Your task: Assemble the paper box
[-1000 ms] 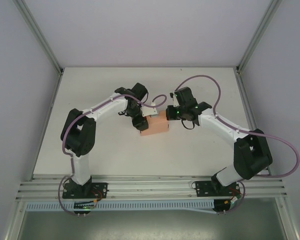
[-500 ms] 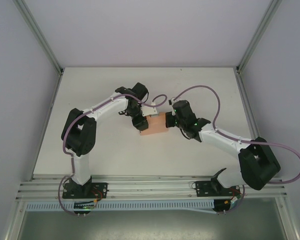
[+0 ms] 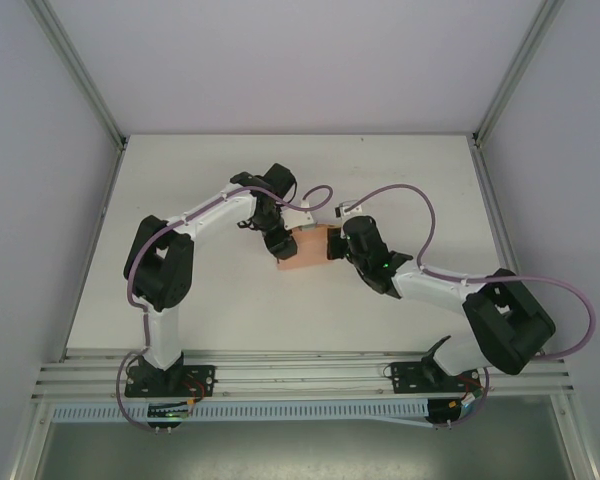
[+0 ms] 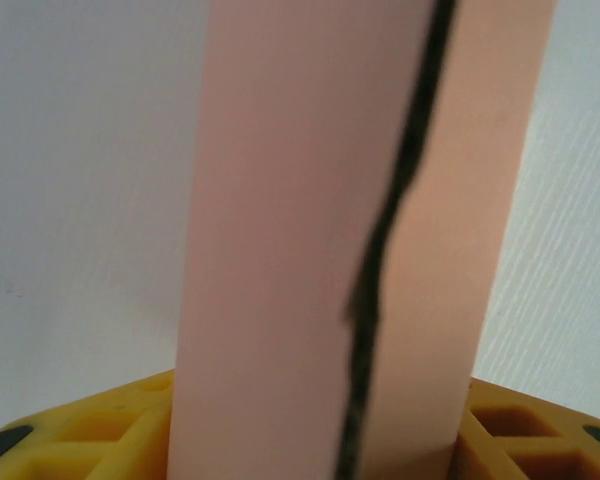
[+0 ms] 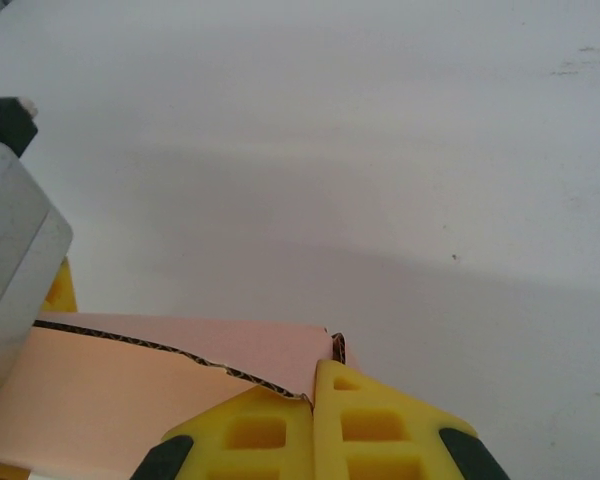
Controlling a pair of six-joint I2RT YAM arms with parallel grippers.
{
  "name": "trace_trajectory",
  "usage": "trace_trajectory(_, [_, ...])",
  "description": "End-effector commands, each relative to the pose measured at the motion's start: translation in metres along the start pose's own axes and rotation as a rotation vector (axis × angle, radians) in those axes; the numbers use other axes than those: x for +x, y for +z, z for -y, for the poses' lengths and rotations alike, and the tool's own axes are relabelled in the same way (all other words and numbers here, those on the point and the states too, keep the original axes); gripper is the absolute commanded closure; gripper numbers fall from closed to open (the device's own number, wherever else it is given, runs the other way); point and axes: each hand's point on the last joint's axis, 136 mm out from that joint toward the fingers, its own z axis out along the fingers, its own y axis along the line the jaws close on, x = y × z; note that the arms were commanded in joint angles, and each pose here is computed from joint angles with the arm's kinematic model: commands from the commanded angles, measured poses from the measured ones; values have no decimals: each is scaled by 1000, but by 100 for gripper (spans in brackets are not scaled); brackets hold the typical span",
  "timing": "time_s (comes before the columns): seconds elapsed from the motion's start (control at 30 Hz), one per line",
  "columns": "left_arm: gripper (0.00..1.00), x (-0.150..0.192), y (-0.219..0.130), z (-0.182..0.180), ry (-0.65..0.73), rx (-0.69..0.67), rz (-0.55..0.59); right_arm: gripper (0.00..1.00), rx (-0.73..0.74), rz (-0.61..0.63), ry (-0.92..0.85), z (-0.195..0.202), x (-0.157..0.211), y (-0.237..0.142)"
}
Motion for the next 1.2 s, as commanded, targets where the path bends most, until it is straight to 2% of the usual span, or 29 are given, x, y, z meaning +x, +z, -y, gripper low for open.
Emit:
trace_trajectory(0.0, [45, -22, 3, -13, 3, -43, 67, 100, -49, -494, -66, 3, 148, -15])
trace_trajectory(0.1, [44, -24, 1, -14, 6, -53, 76, 100, -41, -489, -69, 4, 146, -16])
trace_trajectory(0.23, [31, -27, -5, -13, 3, -59, 94, 100, -26, -465, -77, 5, 134, -17])
trace_trajectory(0.5, [15, -33, -19, -6, -3, -57, 152, 100, 33, -446, -79, 10, 119, -21])
trace_trajectory(0.57, [2, -35, -23, -5, 2, -66, 171, 100, 44, -429, -68, 10, 110, -22])
trace_trajectory(0.93, [2, -44, -71, 0, -28, -163, 319, 100, 35, -408, -60, 1, 89, -26])
trace_trajectory(1.03, [1, -40, -90, -7, -129, -229, 345, 100, 36, -410, -57, 0, 89, -27])
trace_trajectory(1.17, [2, -15, -98, -23, -349, -304, 325, 100, 43, -421, -43, -1, 87, -28])
